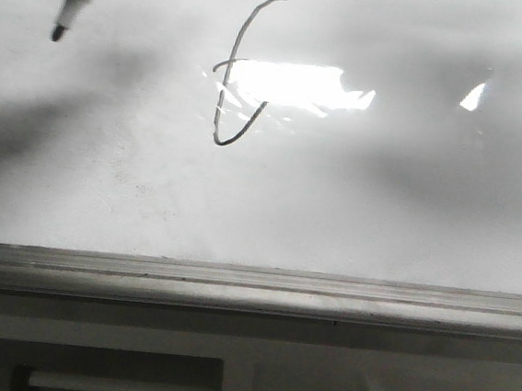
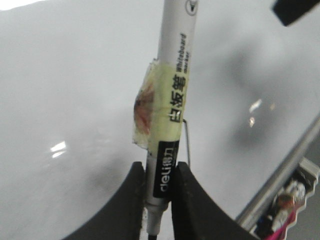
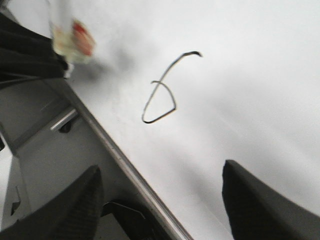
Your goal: Write number 6 on whiteboard
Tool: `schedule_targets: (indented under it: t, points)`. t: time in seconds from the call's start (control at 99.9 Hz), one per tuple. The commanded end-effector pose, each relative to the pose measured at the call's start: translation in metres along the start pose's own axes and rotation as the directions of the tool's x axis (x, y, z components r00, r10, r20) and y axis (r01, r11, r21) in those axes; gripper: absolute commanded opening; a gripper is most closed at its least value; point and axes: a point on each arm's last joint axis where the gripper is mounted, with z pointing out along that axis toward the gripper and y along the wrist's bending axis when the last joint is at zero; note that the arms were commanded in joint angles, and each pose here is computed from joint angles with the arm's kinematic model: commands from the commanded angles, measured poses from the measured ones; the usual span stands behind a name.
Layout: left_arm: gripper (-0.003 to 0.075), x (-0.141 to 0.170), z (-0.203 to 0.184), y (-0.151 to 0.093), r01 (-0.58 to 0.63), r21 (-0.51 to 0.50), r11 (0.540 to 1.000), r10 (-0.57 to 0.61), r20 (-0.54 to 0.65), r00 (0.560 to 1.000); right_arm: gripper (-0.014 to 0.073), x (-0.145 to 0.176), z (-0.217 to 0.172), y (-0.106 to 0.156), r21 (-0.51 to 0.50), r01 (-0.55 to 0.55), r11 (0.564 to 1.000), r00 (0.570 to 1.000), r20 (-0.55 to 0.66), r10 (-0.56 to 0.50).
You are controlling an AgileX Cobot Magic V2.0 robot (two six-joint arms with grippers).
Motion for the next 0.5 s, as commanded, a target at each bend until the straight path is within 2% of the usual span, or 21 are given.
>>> schedule_targets:
  t: [0.0,0.07,0.2,0.29,0.49]
  points:
    - [-0.0020,-0.002,-0.015,0.011,0.218,-0.107,0.970,-0.210,0.085,0.974,0.0444,-0.001,-0.022,0.002,0.064,-0.011,0.998,0.992,0.123,0.003]
    - [-0.0020,0.006,-0.020,0.016,0.289,-0.153,0.945,-0.278,0.094,0.956,0.0444,0.009,-0.027,0.005,0.095,-0.022,0.995,0.986,0.167,0.005]
    - [-0.0020,0.010,-0.018,0.018,0.310,-0.169,0.936,-0.300,0.083,0.950,0.0444,0.024,-0.028,0.008,0.105,-0.073,0.992,0.970,0.240,0.045]
    - [-0.0020,0.012,-0.011,0.022,0.328,-0.224,0.918,-0.321,0.067,0.945,0.0444,0.033,-0.021,0.007,0.090,-0.108,0.990,0.968,0.236,0.084]
    - [-0.0020,0.013,0.011,0.023,0.314,-0.256,0.915,-0.323,0.007,0.947,0.0444,0.043,-0.013,0.006,0.070,-0.135,0.988,0.971,0.206,0.118]
